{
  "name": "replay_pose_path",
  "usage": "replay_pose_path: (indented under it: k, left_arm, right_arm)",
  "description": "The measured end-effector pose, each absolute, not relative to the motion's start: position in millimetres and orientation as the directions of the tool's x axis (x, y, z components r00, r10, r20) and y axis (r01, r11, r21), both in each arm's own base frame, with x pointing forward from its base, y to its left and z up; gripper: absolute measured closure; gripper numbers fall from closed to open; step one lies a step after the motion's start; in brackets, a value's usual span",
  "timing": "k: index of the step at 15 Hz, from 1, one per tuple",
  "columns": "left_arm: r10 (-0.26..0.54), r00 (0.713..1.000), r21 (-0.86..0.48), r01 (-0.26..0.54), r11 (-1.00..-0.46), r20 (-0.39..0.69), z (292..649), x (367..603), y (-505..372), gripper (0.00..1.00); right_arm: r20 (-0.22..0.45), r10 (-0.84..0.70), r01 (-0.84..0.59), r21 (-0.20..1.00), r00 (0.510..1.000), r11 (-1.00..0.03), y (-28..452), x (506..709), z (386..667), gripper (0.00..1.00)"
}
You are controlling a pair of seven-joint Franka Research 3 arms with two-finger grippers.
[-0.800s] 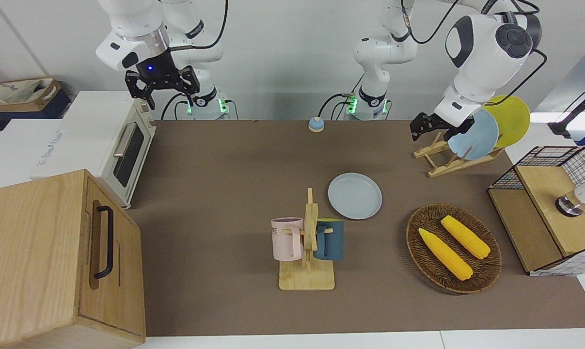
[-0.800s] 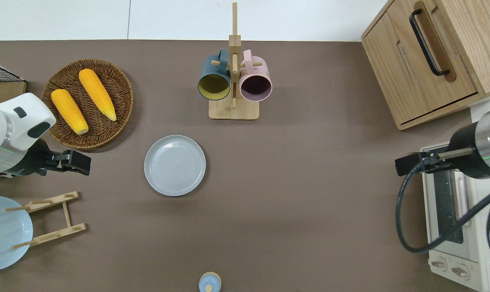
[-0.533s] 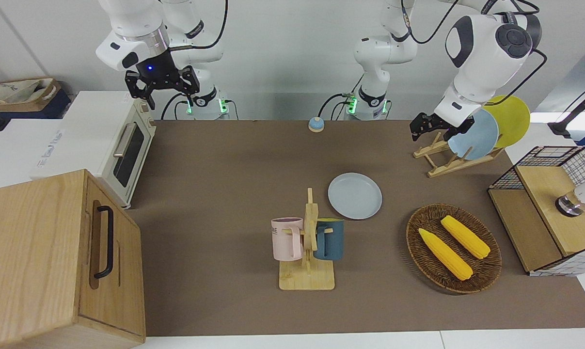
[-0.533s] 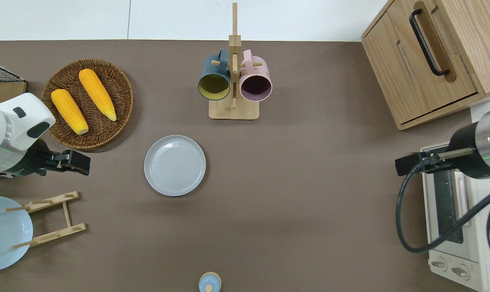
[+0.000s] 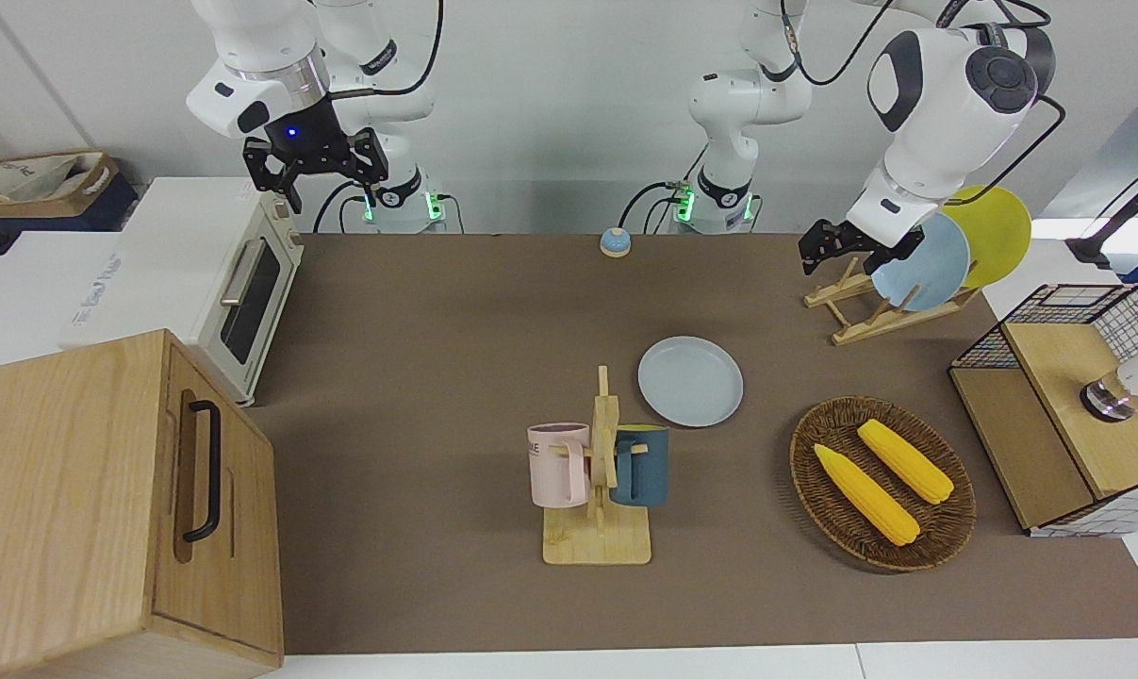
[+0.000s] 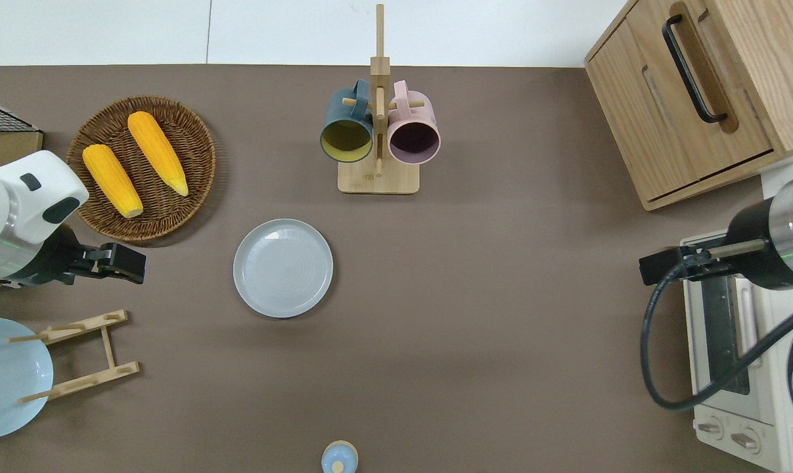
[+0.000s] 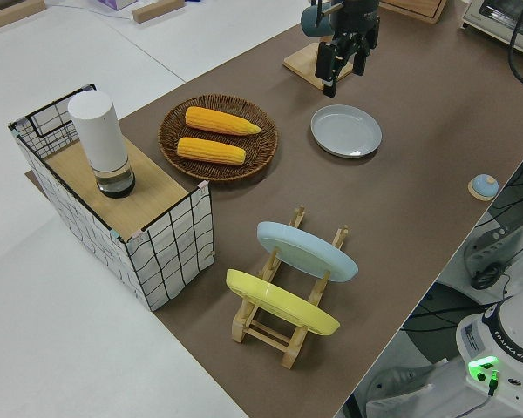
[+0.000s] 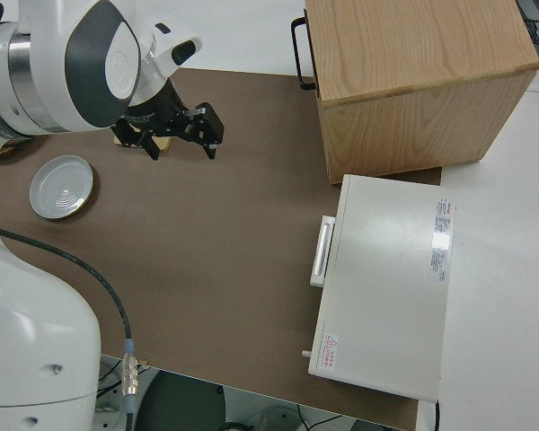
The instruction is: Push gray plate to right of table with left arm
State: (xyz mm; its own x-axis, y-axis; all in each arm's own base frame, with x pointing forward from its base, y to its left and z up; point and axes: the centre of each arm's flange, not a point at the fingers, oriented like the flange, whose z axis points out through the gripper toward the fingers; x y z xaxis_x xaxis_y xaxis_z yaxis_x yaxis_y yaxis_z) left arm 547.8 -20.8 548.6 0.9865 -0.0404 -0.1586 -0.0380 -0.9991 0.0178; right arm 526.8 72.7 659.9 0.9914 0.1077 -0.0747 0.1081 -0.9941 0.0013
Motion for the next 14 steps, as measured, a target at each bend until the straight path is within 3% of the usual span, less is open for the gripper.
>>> replay_pose_path:
  k: [7,14]
  left_arm:
    - [-0.017,0.989,0.019,-0.014,-1.0,-0.144,542.9,550.0,-23.9,0.0]
    - [0.066,0.991,0.053,0.072,-0.996,-0.12,498.7,552.6,-35.3,0.0]
  right_arm:
    - [-0.075,0.108,0.108,0.001,0.991,-0.994,72.7,526.8,659.9,0.01]
    - [-0.075,0.108,0.108,0.001,0.991,-0.994,72.7,526.8,659.9,0.01]
